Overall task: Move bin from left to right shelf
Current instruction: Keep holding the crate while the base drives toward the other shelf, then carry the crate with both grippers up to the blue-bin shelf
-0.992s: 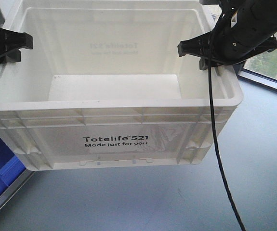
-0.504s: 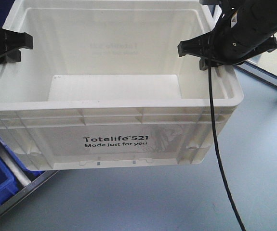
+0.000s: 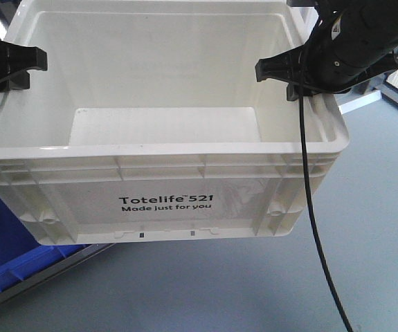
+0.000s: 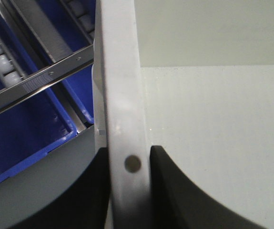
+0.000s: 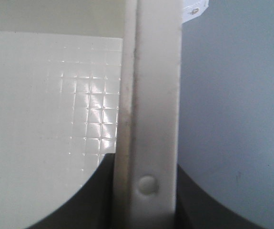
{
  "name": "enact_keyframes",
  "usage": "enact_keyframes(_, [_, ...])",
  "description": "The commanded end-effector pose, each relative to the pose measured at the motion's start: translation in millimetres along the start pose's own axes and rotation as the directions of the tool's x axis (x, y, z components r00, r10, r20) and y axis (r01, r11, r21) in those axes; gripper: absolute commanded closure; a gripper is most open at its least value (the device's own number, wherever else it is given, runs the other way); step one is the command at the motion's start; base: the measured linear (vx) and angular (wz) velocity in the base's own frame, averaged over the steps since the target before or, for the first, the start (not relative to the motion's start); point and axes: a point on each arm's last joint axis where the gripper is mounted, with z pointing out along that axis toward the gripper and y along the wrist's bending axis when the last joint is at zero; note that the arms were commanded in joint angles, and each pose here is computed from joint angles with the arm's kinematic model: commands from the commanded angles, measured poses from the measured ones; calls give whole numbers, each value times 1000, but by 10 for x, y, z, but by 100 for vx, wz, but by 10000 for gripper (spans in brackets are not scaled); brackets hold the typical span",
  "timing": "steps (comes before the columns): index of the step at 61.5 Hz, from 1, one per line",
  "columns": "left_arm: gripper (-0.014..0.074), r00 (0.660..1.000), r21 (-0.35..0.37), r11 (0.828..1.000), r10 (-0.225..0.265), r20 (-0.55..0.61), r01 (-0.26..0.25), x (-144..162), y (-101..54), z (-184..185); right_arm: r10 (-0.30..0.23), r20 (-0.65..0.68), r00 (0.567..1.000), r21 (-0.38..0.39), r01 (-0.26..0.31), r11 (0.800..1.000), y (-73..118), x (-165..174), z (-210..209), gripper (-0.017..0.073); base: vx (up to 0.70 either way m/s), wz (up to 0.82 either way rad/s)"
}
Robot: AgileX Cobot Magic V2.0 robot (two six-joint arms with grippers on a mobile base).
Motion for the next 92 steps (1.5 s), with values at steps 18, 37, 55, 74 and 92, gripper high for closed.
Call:
enact_keyframes(18, [444, 983, 26, 999, 22, 181, -27, -165, -27, -266, -30, 187, 982, 14, 28, 1000, -69, -151, -314, 477, -1, 40])
enact_keyframes(37, [444, 983, 26, 999, 22, 181, -27, -165, -27, -266, -30, 187, 982, 14, 28, 1000, -69, -151, -314, 477, 1, 40])
enact_keyframes(55, [447, 983, 26, 999, 22, 180, -27, -164, -27, -266, -30, 187, 982, 14, 28, 1000, -69, -151, -314, 477, 2, 45])
enact_keyframes(74, [446, 983, 26, 999, 22, 180, -27, -164, -27, -266, -30, 187, 982, 14, 28, 1000, -69, -151, -314, 477, 4, 42])
enact_keyframes(92, [445, 983, 26, 999, 22, 181, -27, -164, -27, -269, -30, 187, 982, 14, 28, 1000, -69, -151, -314, 477, 7, 24])
